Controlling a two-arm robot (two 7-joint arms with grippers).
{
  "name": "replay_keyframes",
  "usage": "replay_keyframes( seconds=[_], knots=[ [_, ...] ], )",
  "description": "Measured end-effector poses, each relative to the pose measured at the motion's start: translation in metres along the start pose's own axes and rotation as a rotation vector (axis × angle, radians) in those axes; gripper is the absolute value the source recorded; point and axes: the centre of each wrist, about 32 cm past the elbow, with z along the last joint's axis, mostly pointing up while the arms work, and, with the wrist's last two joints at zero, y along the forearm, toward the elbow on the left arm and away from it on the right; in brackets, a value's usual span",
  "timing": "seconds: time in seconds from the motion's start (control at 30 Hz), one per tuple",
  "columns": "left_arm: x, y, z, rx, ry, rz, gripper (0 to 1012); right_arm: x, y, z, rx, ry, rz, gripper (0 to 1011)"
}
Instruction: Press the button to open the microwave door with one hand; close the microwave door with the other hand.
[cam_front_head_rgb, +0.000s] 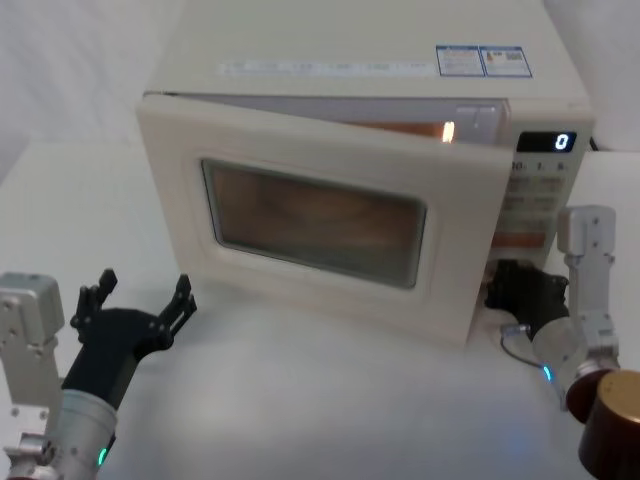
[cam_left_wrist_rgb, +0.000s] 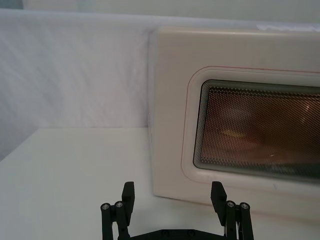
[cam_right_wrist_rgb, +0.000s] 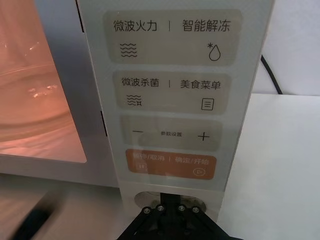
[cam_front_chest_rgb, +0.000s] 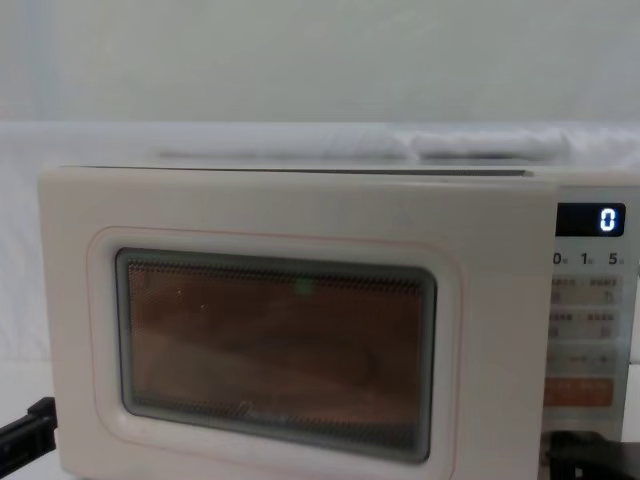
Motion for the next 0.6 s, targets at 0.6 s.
replay_keyframes(
  seconds=[0.6],
  knots=[
    [0.0000, 0.000, 0.000, 0.000, 0.000, 0.000, 1001, 0.0034, -0.011, 0.006, 0.015, -0.012, 0.004, 0]
  ],
)
